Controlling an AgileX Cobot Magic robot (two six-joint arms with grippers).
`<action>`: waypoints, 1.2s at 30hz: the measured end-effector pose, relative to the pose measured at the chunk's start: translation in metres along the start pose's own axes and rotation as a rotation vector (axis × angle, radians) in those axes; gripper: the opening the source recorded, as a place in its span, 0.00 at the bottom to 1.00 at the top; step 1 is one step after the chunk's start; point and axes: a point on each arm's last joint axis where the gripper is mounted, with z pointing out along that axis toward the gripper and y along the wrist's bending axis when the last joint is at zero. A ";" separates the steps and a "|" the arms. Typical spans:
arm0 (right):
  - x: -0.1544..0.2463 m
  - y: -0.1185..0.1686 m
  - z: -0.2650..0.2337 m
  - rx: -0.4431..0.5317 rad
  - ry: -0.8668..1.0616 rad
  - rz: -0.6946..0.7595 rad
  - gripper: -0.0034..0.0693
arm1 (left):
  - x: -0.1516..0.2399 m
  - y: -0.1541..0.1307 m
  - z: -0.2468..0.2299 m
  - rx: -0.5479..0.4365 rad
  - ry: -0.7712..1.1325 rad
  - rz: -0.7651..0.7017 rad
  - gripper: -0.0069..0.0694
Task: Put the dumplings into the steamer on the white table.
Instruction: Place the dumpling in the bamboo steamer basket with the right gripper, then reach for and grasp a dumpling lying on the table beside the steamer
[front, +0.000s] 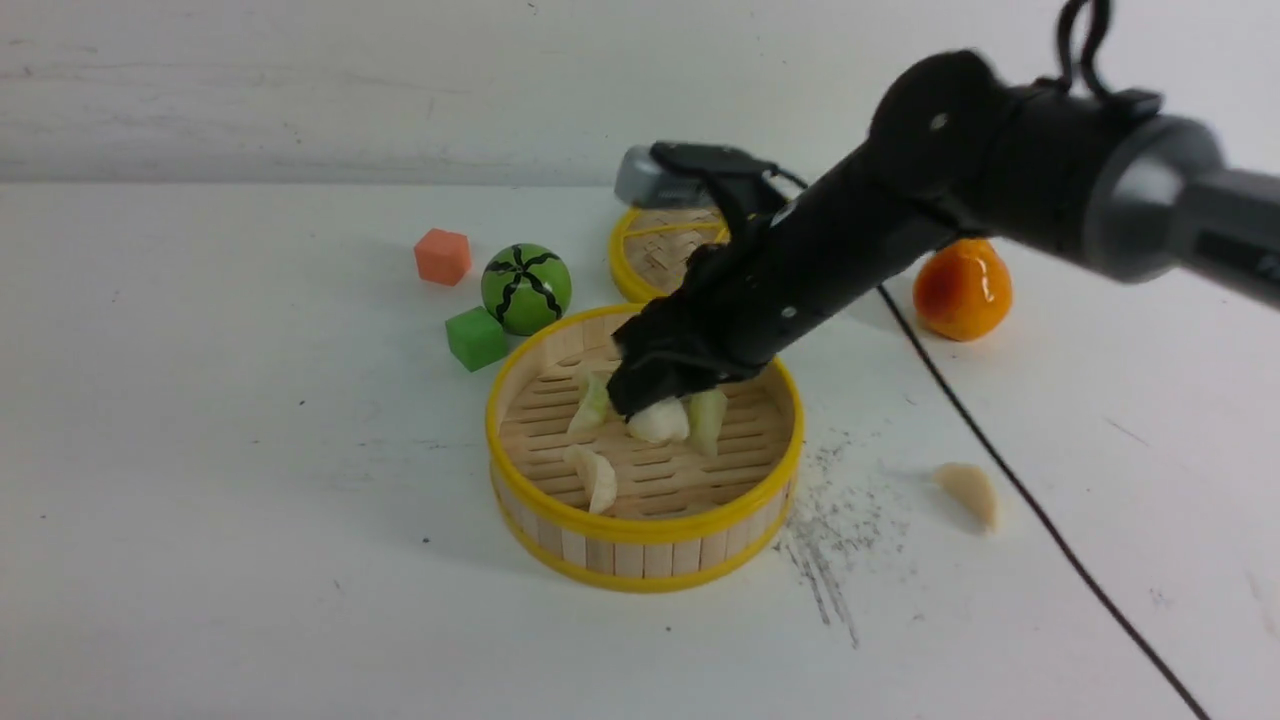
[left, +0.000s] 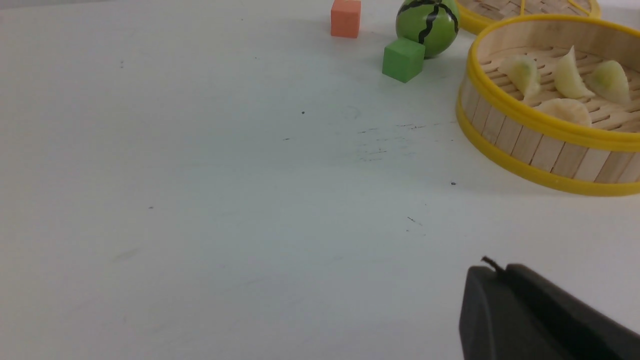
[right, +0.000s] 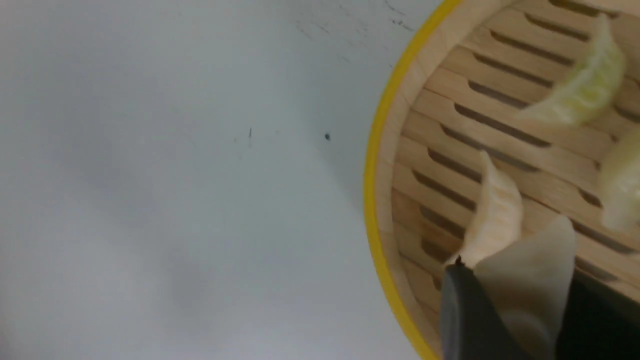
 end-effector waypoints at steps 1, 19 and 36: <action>0.002 -0.002 0.010 0.004 0.008 0.015 0.30 | 0.000 0.000 0.000 0.000 0.000 0.000 0.11; 0.014 -0.032 0.049 0.066 0.043 0.123 0.66 | 0.000 0.000 0.000 0.000 0.000 0.000 0.11; 0.025 -0.132 -0.074 0.448 0.225 0.056 0.66 | 0.000 0.000 0.000 -0.004 -0.003 0.006 0.11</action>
